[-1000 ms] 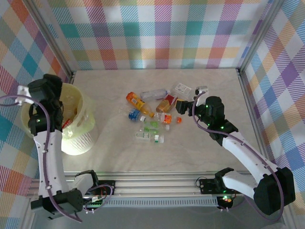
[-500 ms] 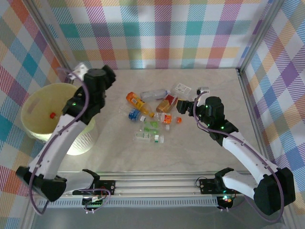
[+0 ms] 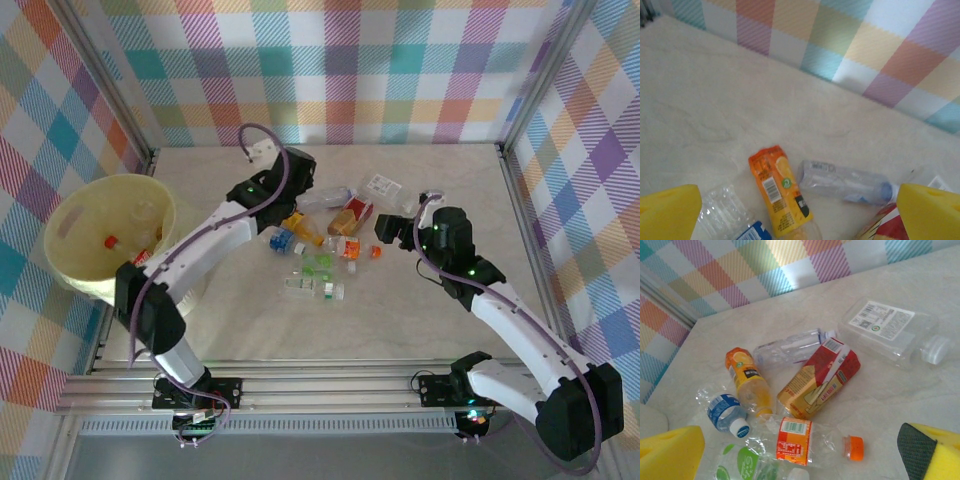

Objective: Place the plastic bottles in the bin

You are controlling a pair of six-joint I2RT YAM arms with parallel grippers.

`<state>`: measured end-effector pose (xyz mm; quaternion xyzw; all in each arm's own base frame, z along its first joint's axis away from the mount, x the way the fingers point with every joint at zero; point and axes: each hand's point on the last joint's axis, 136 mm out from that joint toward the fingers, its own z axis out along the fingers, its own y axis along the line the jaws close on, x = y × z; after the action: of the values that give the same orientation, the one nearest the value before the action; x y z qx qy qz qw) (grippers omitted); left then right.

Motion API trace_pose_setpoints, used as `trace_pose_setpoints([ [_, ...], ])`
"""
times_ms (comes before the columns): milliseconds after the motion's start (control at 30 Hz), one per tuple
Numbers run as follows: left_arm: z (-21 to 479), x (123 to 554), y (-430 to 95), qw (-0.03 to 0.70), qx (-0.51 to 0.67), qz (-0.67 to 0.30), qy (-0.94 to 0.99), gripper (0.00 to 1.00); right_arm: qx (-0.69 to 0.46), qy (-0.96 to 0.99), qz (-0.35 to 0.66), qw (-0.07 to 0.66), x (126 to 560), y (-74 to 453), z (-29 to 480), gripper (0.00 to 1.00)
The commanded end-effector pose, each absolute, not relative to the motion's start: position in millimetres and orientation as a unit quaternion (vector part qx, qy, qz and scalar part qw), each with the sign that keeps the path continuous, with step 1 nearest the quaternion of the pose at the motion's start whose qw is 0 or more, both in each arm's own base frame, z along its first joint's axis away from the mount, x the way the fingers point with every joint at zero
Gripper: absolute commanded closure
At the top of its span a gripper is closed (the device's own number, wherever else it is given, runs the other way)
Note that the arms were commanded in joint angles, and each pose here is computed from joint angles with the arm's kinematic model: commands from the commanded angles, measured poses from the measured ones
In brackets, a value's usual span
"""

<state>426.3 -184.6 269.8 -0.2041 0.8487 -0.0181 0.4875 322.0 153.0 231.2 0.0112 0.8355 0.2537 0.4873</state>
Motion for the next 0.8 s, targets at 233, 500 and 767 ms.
trace_pose_setpoints([
  [233, 169, 442, -155, 0.371, -0.291, -0.015, 0.881, 0.0, 0.03, 0.859, 0.219, 0.461, 326, 145, 204, 0.0],
  [500, 119, 451, -133, 0.313, -0.352, -0.063, 0.88, 0.01, 0.025, 0.864, 0.228, 0.448, 335, 155, 197, 0.0],
  [767, 86, 443, -117, 0.284, -0.4, -0.047, 0.87, 0.02, 0.02, 0.873, 0.238, 0.426, 334, 161, 192, 0.0],
])
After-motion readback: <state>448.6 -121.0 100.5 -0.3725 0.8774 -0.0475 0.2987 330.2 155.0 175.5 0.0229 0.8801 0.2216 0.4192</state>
